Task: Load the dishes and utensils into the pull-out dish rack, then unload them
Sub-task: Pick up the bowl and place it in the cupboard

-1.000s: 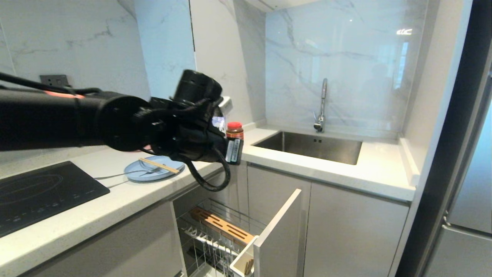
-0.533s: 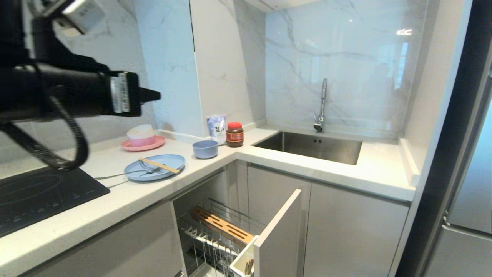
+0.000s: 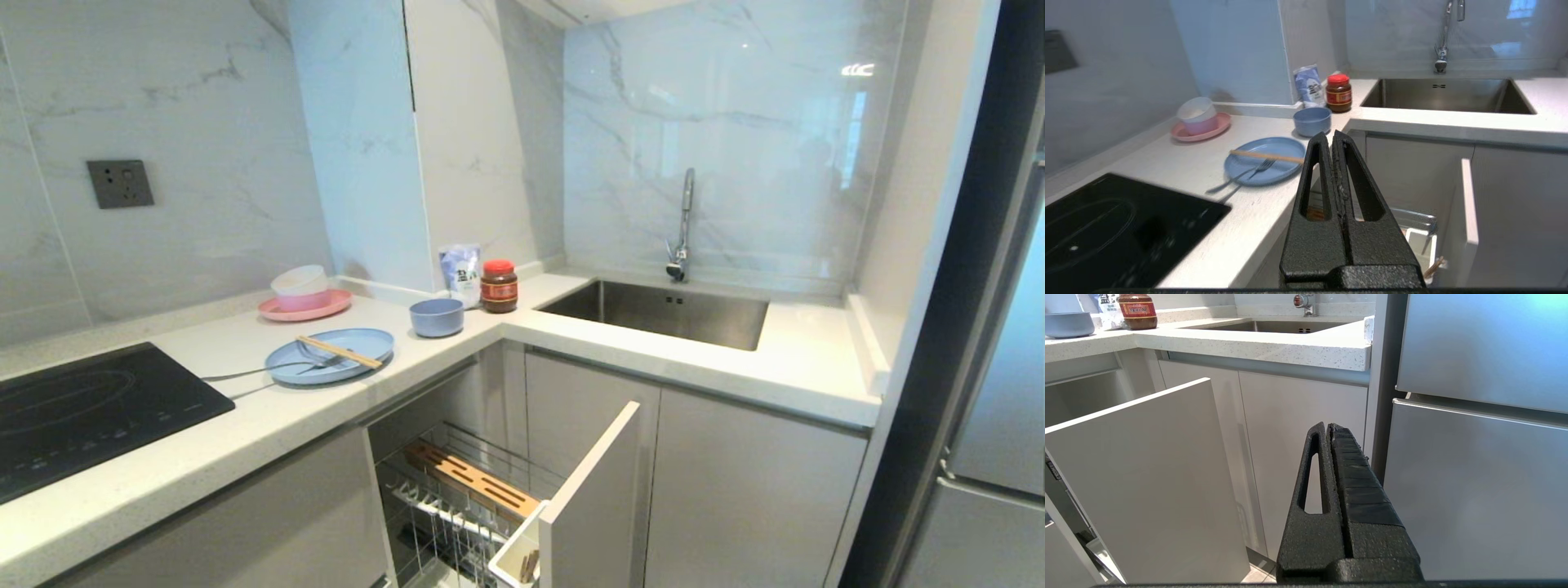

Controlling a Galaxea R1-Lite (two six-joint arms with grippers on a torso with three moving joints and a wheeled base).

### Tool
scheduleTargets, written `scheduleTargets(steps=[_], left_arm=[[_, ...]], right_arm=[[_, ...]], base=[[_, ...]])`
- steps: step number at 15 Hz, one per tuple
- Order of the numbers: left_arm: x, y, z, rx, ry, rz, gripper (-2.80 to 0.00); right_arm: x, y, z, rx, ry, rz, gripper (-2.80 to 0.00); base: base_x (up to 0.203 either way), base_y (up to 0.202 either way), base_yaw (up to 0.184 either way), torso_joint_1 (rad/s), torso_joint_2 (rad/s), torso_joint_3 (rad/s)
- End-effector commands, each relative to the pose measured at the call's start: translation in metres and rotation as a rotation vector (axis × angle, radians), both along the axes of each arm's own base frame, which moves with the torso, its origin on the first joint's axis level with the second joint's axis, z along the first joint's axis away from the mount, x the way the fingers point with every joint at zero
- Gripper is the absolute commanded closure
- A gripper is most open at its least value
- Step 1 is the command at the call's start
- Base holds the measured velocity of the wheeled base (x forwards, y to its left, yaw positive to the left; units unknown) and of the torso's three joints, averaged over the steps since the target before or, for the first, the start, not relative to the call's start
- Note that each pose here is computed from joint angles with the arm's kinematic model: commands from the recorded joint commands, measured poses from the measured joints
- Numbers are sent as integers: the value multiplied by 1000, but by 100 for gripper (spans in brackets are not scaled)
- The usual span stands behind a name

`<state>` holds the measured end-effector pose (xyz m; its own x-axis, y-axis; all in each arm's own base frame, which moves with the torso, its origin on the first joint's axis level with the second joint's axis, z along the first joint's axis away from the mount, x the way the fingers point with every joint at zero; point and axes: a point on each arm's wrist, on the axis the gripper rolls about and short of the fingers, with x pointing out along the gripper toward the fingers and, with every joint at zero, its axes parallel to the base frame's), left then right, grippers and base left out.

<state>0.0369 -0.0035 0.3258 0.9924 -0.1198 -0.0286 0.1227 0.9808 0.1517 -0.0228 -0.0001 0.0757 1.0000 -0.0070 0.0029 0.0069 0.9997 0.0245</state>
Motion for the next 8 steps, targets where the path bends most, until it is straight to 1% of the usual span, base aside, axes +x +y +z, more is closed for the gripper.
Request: scheduleTargets(steps=[1,2,4,6,7,8], left_arm=[[-69,2,-42,0,-126,36,0],[-85,2,-67,1,-150,35,0],[-94,2,-119,10,-167,30,0],[-88,2,-169,32,-234,27,0],[-81,1,-183,37,-274,26,0],[-73,1,-199,40,-284,27,0]], right_arm=[[0,0,0,0,-3,-1,0],[0,0,0,0,-3,0,0],[0,0,0,0,-3,1,0],[0,0,0,0,-3,0,0],[0,0,0,0,-3,-1,0],[0,0,0,0,-3,1,0]], base=[[0,0,0,0,0,0],[0,0,0,0,0,0],[0,0,0,0,0,0],[0,0,0,0,0,0],[0,0,0,0,0,0],[0,0,0,0,0,0]])
